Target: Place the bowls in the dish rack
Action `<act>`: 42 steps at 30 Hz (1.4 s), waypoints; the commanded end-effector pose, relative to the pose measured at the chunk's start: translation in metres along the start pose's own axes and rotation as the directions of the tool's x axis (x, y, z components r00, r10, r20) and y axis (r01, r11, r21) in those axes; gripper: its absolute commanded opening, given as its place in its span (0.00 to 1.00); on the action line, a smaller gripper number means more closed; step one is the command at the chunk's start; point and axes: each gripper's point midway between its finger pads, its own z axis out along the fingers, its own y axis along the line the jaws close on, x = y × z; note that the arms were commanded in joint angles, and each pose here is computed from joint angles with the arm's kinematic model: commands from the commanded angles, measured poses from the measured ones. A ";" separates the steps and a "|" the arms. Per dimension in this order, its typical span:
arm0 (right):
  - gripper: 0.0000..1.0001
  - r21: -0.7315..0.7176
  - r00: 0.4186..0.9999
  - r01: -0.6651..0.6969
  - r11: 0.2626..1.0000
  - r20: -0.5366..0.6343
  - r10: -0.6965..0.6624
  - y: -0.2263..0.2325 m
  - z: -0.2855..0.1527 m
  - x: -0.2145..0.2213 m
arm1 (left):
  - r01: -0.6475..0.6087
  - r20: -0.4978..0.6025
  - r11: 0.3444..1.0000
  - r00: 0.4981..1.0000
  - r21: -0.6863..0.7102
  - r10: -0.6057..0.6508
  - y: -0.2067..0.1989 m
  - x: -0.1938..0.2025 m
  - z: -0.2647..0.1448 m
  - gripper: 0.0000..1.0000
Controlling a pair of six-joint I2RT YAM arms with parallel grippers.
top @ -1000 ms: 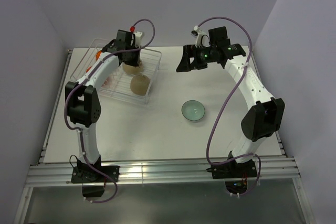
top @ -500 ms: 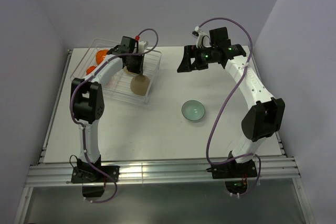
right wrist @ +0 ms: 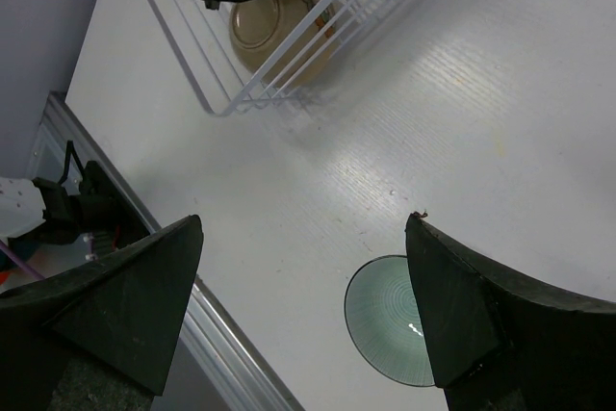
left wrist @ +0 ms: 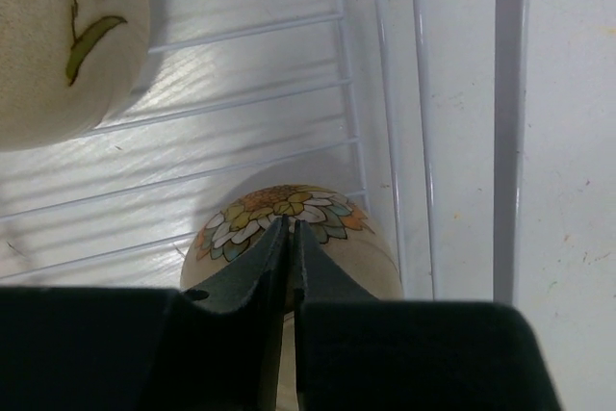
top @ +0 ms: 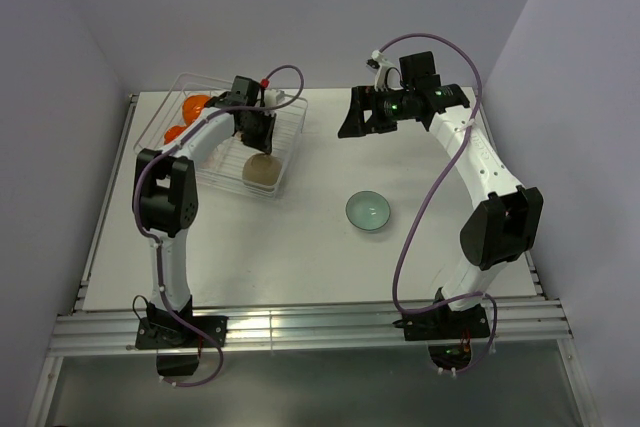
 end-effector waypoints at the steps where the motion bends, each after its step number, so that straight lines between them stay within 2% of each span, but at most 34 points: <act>1: 0.92 -0.009 0.998 0.036 0.999 0.042 -0.036 0.009 -0.014 -0.010 | -0.010 -0.014 0.998 1.000 0.057 0.011 -0.022 0.002 -0.024 0.12; 8: 0.92 -0.016 0.998 0.038 0.999 0.042 -0.037 0.010 -0.013 -0.011 | -0.026 0.006 0.998 1.000 0.063 0.026 -0.030 0.001 -0.036 0.12; 11: 0.92 -0.018 0.998 0.038 0.999 0.045 -0.037 0.011 -0.014 -0.013 | -0.044 0.092 0.999 0.995 0.030 0.041 -0.028 -0.022 -0.051 0.12; 12: 0.92 -0.016 0.998 0.039 0.999 0.044 -0.038 0.010 -0.014 -0.012 | -0.058 0.176 0.998 0.983 -0.011 0.059 -0.024 -0.045 -0.065 0.13; 15: 0.92 -0.015 0.999 0.032 0.999 0.044 -0.032 0.009 -0.012 -0.010 | -0.047 0.315 0.990 0.945 -0.134 0.087 -0.006 -0.086 -0.096 0.14; 17: 0.92 -0.015 0.998 0.032 0.999 0.046 -0.031 0.009 -0.012 -0.011 | -0.040 0.360 0.975 0.925 -0.218 0.119 0.009 -0.107 -0.108 0.14; 18: 0.92 -0.014 0.998 0.032 0.999 0.046 -0.031 0.009 -0.013 -0.011 | -0.035 0.364 0.959 0.921 -0.283 0.141 0.021 -0.117 -0.111 0.14; 22: 0.92 -0.007 0.998 0.040 0.999 0.048 -0.040 0.009 -0.014 -0.010 | -0.019 0.355 0.921 0.919 -0.388 0.169 0.049 -0.126 -0.108 0.13; 29: 0.92 -0.004 0.999 0.033 0.999 0.042 -0.033 0.005 -0.015 -0.005 | 0.012 0.331 0.879 0.929 -0.477 0.167 0.085 -0.122 -0.093 0.11; 35: 0.93 0.003 0.999 0.029 1.000 0.037 -0.029 0.002 -0.013 -0.002 | 0.055 0.352 0.876 0.926 -0.480 0.135 0.106 -0.116 -0.079 0.11; 42: 0.95 0.017 0.999 0.028 0.999 0.031 -0.028 -0.003 -0.015 0.004 | 0.062 0.306 0.874 0.947 -0.482 0.102 0.122 -0.106 -0.052 0.11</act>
